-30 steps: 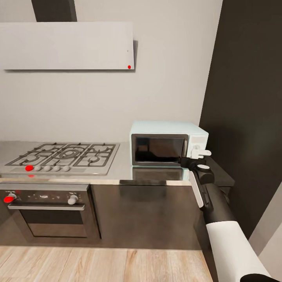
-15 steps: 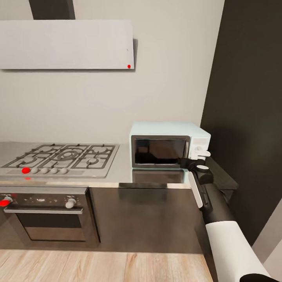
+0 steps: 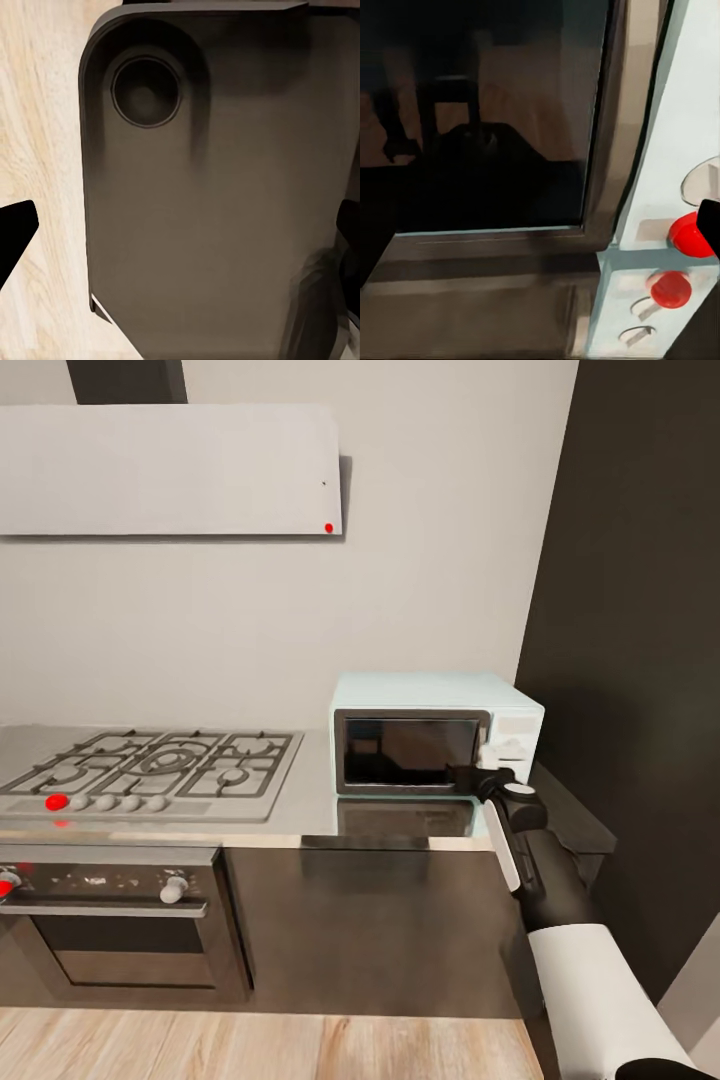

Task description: In the kitchen, take the popcorn bag from the countertop, put it into the microwave, and heat it until the popcorn is cooked so the cooked popcorn ends up inside the bag.

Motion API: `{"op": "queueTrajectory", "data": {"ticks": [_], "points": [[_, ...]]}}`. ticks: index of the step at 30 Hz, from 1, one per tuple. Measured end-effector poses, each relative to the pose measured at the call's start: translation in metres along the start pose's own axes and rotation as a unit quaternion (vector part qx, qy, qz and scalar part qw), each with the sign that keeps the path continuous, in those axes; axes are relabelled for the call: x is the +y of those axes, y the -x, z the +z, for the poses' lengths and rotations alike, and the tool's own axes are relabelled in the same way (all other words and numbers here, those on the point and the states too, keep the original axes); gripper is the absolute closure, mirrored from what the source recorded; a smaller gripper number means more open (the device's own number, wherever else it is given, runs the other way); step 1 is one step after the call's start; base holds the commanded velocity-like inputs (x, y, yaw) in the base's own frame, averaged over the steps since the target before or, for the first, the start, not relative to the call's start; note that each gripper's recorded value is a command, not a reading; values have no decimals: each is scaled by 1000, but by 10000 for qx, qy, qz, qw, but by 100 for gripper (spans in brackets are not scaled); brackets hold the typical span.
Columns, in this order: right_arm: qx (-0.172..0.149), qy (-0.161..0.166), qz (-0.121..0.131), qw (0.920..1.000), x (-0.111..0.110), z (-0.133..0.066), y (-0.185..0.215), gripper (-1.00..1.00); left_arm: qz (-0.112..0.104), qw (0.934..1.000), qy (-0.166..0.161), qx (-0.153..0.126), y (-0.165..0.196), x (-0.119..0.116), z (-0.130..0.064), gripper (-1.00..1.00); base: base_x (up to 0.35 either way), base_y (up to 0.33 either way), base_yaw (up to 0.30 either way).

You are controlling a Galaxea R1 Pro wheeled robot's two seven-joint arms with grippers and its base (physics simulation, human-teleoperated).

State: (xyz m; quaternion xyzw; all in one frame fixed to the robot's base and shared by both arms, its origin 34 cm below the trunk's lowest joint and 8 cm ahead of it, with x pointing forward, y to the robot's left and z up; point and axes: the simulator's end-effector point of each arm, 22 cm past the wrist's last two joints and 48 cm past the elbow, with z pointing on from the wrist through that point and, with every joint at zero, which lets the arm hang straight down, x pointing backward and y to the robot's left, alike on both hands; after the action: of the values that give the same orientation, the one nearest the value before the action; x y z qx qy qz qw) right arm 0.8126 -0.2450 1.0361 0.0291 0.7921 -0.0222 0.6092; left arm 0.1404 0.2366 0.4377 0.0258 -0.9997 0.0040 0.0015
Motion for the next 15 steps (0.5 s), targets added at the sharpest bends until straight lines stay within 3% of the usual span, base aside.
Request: {"op": "queueTrajectory", "data": {"ticks": [15], "points": [[108,-124,-70,9998,-11,4,-10,-100,-8,10000,-7,0,0,-1,0,-100,0,-48,0]]}}
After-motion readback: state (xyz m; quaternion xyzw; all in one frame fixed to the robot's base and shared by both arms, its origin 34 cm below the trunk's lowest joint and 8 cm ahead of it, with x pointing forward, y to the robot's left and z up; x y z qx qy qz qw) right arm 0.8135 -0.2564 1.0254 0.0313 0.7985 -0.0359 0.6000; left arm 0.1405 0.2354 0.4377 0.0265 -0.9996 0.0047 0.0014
